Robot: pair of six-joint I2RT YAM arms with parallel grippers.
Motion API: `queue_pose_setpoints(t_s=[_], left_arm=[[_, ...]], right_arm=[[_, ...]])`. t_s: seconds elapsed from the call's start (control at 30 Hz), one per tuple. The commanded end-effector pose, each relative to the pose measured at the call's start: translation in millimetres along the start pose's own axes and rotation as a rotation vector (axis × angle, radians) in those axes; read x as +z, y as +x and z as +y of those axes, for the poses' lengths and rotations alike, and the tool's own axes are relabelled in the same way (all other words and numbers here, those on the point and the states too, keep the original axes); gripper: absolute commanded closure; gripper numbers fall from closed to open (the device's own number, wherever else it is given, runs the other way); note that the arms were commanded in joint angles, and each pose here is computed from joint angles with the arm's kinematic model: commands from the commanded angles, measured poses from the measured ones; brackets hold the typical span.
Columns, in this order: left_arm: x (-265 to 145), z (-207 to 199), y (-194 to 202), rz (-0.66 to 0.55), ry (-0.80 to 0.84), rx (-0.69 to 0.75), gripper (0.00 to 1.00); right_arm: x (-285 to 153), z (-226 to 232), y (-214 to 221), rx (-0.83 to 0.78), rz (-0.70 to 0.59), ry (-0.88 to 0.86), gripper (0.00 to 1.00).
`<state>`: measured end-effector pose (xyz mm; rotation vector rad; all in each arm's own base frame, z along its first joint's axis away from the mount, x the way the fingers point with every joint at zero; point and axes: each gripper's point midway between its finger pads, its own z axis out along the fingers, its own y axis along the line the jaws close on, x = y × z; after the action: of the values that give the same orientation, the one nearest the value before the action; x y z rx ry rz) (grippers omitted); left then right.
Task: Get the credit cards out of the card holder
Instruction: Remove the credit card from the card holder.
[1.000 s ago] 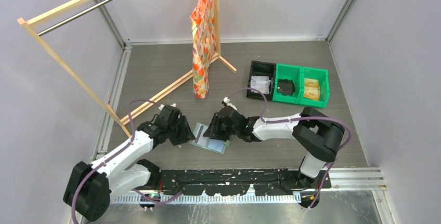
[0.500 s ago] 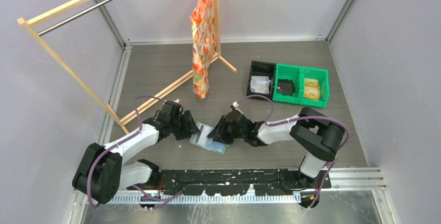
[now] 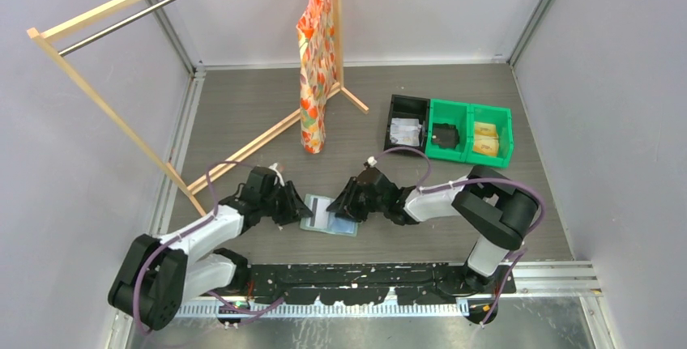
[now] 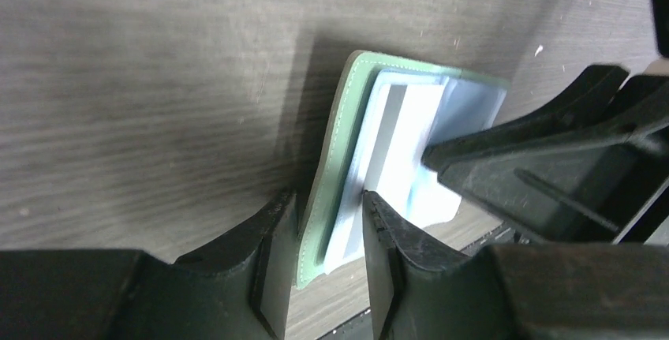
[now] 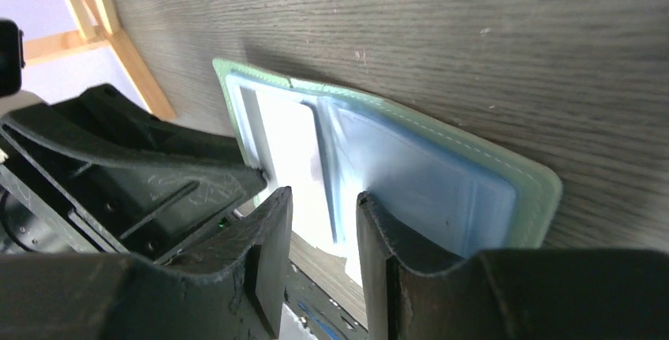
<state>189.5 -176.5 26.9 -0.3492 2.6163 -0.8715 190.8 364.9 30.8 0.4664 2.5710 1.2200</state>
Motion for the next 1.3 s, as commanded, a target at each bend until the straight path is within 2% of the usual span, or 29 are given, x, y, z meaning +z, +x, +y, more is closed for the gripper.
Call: queue_pose_setpoints(t_s=[0.0,0.17,0.3,0.5,0.73,1.27], left_arm=[[-10.2,-5.5,15.4,0.027,0.058,-0.041,0.63],[-35.1,-8.2,4.6,-0.046,0.019,0.002,0.55],[-47.6,-19.2,-8.4,-0.095,0.024,0.032,0.54],[-29.3,-44.2,-10.7,-0.036,0.146,0.013,0.61],[-8.8,-35.5,-17.5,-0.040,0.111,0.000,0.63],[12.8,-10.8,-1.1,0.017,0.062,-0.042,0.65]], right_arm=[[-10.5,-16.1,-11.1,-0.107,0.001,0.122,0.59],[-16.9,-9.4,-10.0,-0.181,0.038,0.149,0.59],[-17.7,-5.5,-11.6,-0.169,0.026,0.137,0.59],[-17.6,-1.1,-12.9,-0.146,0.011,0.118,0.59],[-18.1,-1.3,-11.4,-0.136,0.014,0.110,0.59],[-2.3,13.5,-4.2,-0.054,0.042,0.023,0.60]])
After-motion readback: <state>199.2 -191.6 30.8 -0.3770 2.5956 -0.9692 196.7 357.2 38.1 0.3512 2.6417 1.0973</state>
